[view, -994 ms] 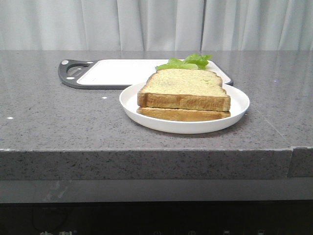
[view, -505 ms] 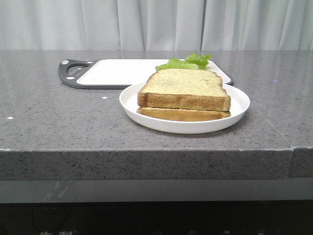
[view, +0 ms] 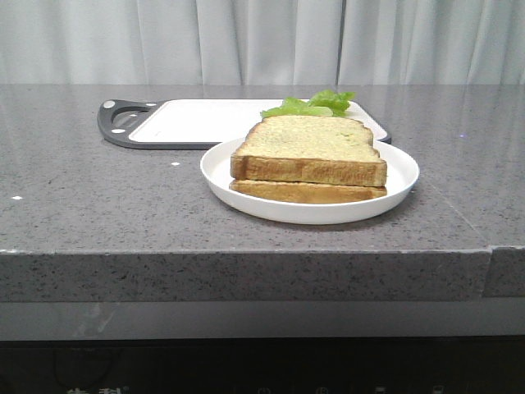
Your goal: Left arm grabs bread, right arm adds lettuce
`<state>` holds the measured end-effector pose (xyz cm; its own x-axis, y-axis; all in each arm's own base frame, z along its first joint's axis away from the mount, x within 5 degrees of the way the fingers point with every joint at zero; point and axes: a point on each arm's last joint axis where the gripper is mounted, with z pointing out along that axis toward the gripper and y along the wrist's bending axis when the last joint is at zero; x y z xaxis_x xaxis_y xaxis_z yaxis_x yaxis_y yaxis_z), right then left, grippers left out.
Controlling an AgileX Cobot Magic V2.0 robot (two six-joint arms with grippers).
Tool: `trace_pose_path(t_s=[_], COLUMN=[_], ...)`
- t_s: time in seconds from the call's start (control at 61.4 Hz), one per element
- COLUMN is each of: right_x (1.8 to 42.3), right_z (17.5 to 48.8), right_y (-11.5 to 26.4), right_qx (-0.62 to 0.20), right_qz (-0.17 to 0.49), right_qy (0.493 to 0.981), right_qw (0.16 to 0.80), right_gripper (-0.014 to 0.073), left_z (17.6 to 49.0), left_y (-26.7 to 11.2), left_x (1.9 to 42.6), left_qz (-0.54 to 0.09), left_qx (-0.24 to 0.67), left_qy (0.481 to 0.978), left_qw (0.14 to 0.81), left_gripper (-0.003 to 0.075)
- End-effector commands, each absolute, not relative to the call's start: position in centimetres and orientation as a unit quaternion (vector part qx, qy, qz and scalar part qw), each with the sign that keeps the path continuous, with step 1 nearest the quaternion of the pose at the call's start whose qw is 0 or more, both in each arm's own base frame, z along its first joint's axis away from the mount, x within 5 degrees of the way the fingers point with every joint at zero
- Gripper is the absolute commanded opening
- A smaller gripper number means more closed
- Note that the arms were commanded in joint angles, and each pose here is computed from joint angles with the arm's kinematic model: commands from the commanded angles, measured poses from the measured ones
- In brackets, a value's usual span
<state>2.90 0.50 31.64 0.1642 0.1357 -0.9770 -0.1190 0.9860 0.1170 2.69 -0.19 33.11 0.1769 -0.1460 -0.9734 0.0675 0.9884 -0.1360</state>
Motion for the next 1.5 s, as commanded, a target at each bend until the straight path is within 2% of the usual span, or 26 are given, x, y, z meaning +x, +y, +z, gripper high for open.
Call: trace_pose_path(t_s=[0.0,0.228,0.554,0.864,0.929,0.961,1.027,1.108,1.173,1.222,1.271,1.483], right_x=[3.0,4.8,8.2,9.5,9.7,9.7,9.9,10.1,10.1,10.1,10.1,10.1], right_z=[35.0,37.8,35.4,34.4,34.3,34.3,34.2,34.1,34.1,34.1,34.1,34.1], right_y=[0.5,0.8,1.1,1.3,1.3,1.3,1.3,1.3,1.3,1.3,1.3,1.3], right_qx=[0.007,0.000,-0.005,-0.006,-0.005,-0.006,-0.006,-0.005,-0.005,-0.005,-0.005,-0.005], right_qz=[0.081,0.082,0.078,0.076,0.076,0.076,0.076,0.076,0.075,0.075,0.075,0.075], right_qy=[0.626,0.685,0.788,0.822,0.824,0.825,0.827,0.830,0.830,0.830,0.830,0.830], right_qw=[0.775,0.724,0.610,0.565,0.561,0.560,0.557,0.553,0.552,0.552,0.552,0.552], right_gripper=[-0.0118,-0.0118,-0.0118,-0.0118,-0.0108,-0.0091,0.0010,0.0220,0.0347,0.0405,0.0427,0.0426], left_z=[36.3,38.5,37.2,36.7,36.5,36.4,36.2,35.9,35.8,35.8,36.0,36.6], left_y=[-0.2,-0.3,-0.4,-0.5,-0.5,-0.5,-0.5,-0.5,-0.7,-0.9,-1.3,-3.4], left_x=[2.7,4.6,7.0,7.6,8.0,8.3,8.8,9.7,10.5,11.2,11.7,15.9], left_qz=[-0.073,-0.071,-0.066,-0.066,-0.065,-0.064,-0.063,-0.061,-0.070,-0.080,-0.096,-0.174], left_qx=[-0.033,-0.033,-0.035,-0.036,-0.037,-0.036,-0.036,-0.035,-0.038,-0.034,-0.023,0.045], left_qy=[0.632,0.690,0.755,0.773,0.783,0.787,0.794,0.805,0.817,0.827,0.836,0.862], left_qw=[0.771,0.720,0.651,0.629,0.617,0.612,0.603,0.589,0.571,0.556,0.539,0.474], left_gripper=[-0.0020,-0.0020,-0.0020,-0.0019,0.0010,0.0049,0.0155,0.0331,0.0419,0.0434,0.0423,0.0398])
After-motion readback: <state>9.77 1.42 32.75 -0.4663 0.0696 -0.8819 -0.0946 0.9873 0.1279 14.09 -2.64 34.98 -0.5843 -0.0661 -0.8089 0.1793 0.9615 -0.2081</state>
